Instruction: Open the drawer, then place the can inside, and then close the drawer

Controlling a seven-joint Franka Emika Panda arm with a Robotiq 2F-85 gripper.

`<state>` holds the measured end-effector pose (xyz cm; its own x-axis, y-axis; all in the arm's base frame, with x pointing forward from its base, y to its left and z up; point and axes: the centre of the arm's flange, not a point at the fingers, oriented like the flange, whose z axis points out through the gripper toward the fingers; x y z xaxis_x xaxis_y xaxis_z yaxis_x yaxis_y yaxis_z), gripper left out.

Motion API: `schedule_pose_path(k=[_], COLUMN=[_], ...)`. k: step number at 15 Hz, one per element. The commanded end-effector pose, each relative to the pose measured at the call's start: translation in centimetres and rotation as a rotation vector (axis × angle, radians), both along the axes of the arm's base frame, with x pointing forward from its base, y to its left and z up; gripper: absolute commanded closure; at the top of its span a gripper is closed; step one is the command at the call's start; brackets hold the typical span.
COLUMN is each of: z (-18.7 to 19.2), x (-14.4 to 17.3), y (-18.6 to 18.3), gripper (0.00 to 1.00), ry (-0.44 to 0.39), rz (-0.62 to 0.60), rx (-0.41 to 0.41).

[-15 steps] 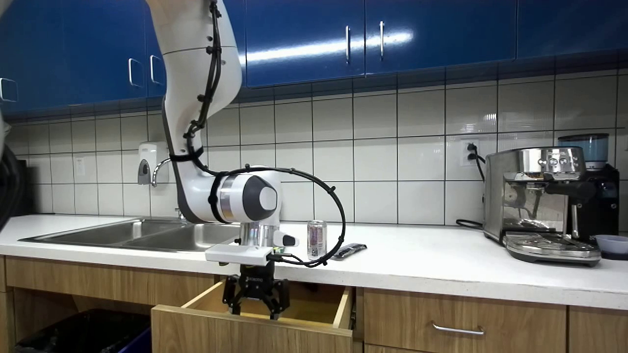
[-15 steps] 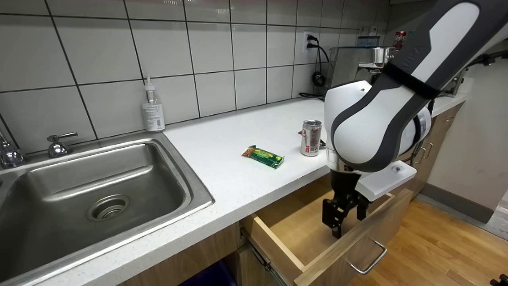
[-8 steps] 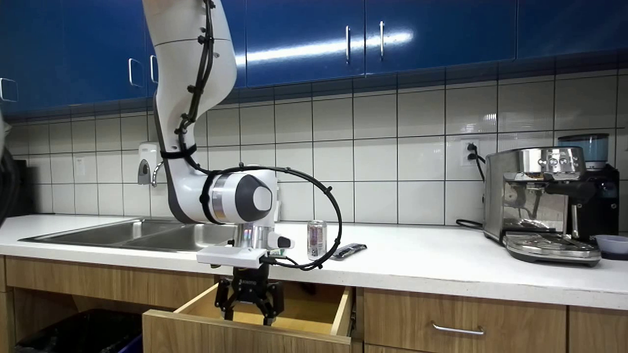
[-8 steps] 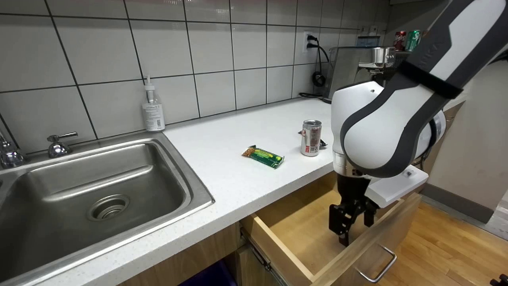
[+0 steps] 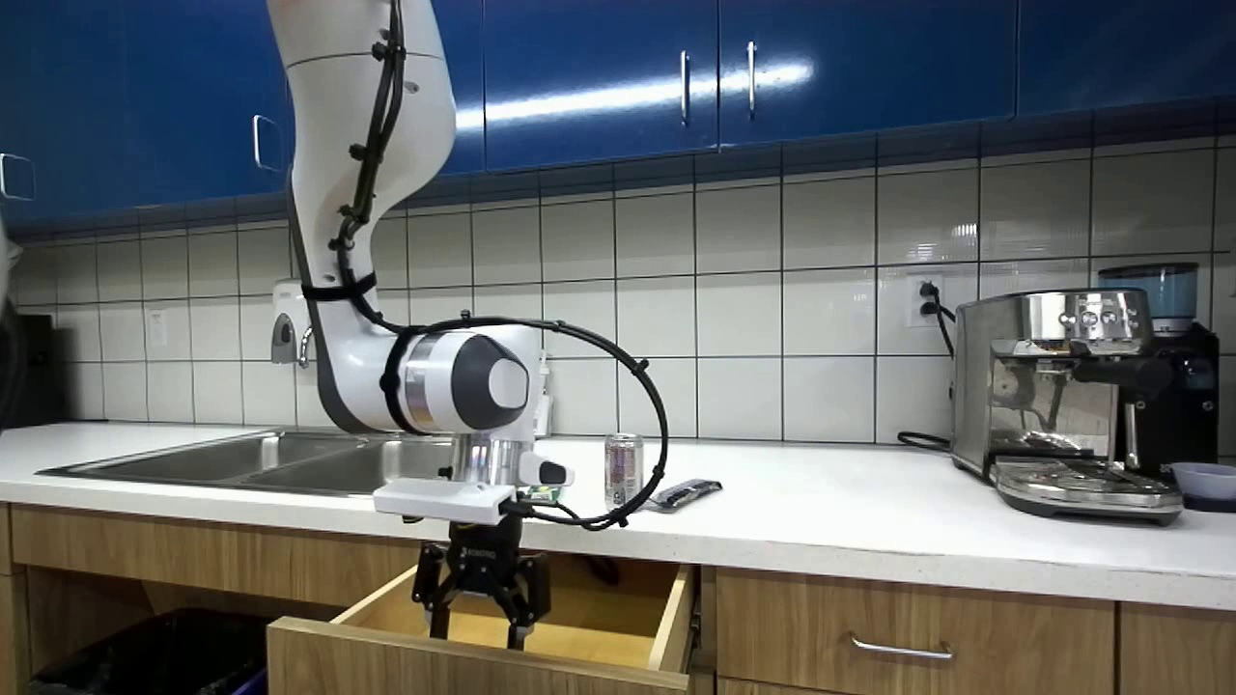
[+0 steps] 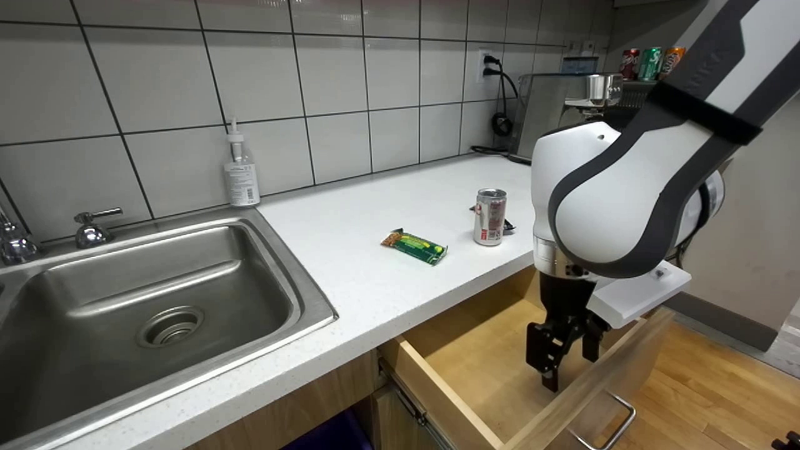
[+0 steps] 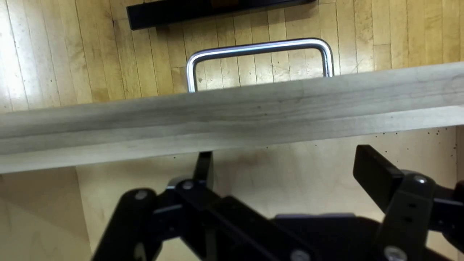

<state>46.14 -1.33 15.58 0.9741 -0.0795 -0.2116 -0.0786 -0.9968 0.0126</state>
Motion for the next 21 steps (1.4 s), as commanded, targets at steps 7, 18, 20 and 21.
schedule_pose_path(k=[7, 18, 20, 21], z=[4.6, 10.2, 11.0, 11.4], x=[-2.2, -1.8, -1.4, -1.2], y=[0.5, 0.2, 0.2, 0.1], gripper=[0.00, 0.00, 0.00, 0.00], ry=[-0.048, -0.190, -0.213, -0.224], rz=[-0.079, -0.159, -0.169, -0.172], rx=[0.012, -0.017, -0.027, -0.032])
